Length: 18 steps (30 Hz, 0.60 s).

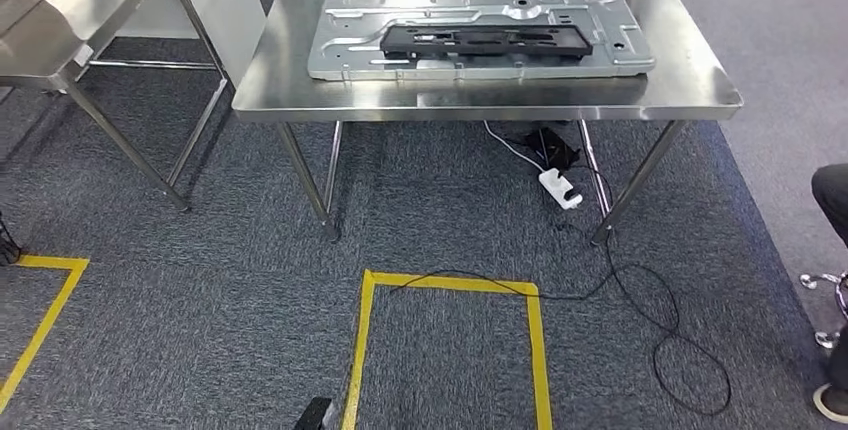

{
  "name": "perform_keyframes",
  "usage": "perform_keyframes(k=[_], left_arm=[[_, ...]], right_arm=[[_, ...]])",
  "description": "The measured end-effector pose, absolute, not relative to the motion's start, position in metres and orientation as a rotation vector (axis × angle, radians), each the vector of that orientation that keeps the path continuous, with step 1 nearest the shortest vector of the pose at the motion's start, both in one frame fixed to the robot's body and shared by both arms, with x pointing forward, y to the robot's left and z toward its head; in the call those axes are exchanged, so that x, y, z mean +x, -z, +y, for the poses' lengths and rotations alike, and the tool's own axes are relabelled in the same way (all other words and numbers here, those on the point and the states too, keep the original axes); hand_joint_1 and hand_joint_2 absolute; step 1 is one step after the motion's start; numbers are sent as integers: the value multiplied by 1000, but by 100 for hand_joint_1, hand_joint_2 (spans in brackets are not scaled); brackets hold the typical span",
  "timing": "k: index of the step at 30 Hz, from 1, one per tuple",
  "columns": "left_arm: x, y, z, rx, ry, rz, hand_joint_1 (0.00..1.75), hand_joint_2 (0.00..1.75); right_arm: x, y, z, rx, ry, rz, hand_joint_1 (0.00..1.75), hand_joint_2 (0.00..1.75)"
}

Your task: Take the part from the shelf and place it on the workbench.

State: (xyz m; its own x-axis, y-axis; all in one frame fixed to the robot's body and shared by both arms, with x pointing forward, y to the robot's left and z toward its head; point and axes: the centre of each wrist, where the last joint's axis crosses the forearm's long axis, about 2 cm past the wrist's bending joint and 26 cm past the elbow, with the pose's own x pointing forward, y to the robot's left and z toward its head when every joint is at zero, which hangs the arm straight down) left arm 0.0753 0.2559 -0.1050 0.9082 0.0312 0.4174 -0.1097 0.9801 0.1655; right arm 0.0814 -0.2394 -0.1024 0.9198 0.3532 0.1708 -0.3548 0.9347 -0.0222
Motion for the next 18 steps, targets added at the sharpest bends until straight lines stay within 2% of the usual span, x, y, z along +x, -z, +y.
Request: perform_keyframes(k=[11, 18], left_arm=[[72, 105, 256, 210, -105, -440, 0, 0], [75, 105, 250, 200, -133, -428, 0, 0]], right_arm=[[80, 103, -244, 14, -378, -137, 0, 0], [77, 105, -250, -66, -471, -140, 0, 0]])
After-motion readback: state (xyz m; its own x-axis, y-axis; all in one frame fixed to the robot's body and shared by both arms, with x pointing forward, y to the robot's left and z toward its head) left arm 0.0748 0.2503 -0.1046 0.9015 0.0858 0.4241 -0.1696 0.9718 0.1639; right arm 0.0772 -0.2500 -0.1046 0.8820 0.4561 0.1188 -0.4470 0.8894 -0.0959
